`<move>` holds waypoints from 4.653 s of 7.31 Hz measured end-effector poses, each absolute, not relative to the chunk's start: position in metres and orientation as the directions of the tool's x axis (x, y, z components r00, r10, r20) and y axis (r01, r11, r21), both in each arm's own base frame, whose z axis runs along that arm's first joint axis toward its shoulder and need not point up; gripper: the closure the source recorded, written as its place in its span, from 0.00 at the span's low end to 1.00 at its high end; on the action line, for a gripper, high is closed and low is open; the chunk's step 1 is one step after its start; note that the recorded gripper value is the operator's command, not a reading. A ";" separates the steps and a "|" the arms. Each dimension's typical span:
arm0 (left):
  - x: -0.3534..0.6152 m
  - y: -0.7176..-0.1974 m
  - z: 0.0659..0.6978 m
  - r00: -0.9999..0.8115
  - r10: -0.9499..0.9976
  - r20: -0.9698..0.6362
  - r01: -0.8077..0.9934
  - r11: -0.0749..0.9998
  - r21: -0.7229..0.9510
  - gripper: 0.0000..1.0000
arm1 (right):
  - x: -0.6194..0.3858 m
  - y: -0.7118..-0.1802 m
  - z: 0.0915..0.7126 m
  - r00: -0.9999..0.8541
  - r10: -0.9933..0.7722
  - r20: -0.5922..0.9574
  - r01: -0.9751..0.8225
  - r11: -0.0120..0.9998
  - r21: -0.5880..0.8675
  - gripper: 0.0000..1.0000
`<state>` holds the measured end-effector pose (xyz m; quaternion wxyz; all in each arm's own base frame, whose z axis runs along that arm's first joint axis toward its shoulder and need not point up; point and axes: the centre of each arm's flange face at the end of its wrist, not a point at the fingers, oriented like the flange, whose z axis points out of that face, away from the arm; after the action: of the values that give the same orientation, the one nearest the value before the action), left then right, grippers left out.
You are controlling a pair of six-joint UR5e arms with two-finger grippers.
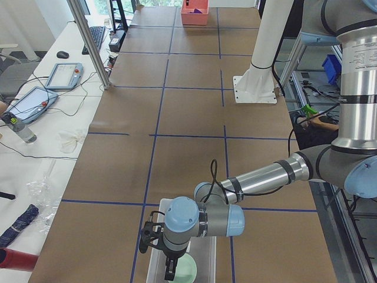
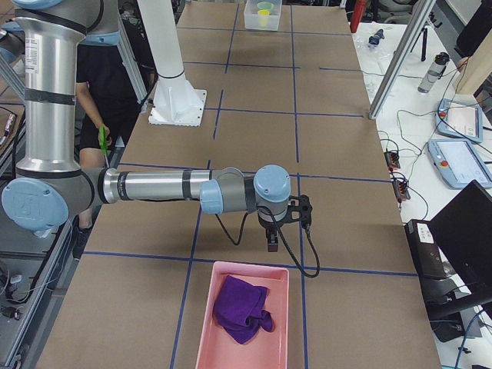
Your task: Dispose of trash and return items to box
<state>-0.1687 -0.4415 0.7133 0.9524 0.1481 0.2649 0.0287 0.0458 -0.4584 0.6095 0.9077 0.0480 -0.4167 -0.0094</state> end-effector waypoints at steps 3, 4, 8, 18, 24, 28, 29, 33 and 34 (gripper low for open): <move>-0.165 -0.470 0.638 0.868 0.217 -0.446 -0.004 0.903 0.430 0.00 | 0.045 -0.459 0.608 0.651 -0.060 0.757 -0.022 0.995 0.099 0.00; -0.156 -0.474 0.626 0.861 0.228 -0.455 -0.020 0.908 0.418 0.00 | 0.045 -0.460 0.608 0.651 -0.060 0.757 -0.022 0.995 0.098 0.00; -0.099 -0.483 0.588 0.803 0.242 -0.544 -0.117 0.960 0.254 0.00 | 0.045 -0.458 0.611 0.650 -0.054 0.758 -0.023 0.996 0.090 0.00; -0.074 -0.487 0.627 0.734 0.219 -0.643 -0.135 0.975 0.178 0.00 | 0.062 -0.443 0.629 0.651 -0.012 0.759 -0.051 0.997 0.060 0.00; -0.072 -0.487 0.627 0.724 0.159 -0.671 -0.087 0.986 0.140 0.00 | 0.067 -0.443 0.628 0.652 0.003 0.758 -0.069 0.996 0.055 0.00; -0.072 -0.487 0.627 0.722 0.094 -0.685 -0.038 0.995 0.097 0.00 | 0.067 -0.443 0.628 0.652 0.007 0.758 -0.071 0.996 0.053 0.00; -0.071 -0.487 0.627 0.722 0.094 -0.686 -0.038 0.995 0.096 0.00 | 0.067 -0.443 0.628 0.652 0.007 0.758 -0.071 0.996 0.053 0.00; -0.071 -0.487 0.626 0.722 0.094 -0.685 -0.038 0.995 0.097 0.00 | 0.067 -0.443 0.628 0.651 0.007 0.759 -0.071 0.996 0.052 0.00; -0.072 -0.488 0.626 0.722 0.095 -0.685 -0.037 0.994 0.098 0.00 | 0.067 -0.443 0.628 0.651 0.007 0.759 -0.071 0.996 0.052 0.00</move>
<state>-0.0715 -0.4875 0.6260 0.9271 0.0385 0.3711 0.0356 0.0671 -0.4426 0.6279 0.9078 0.0385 -0.4170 0.0216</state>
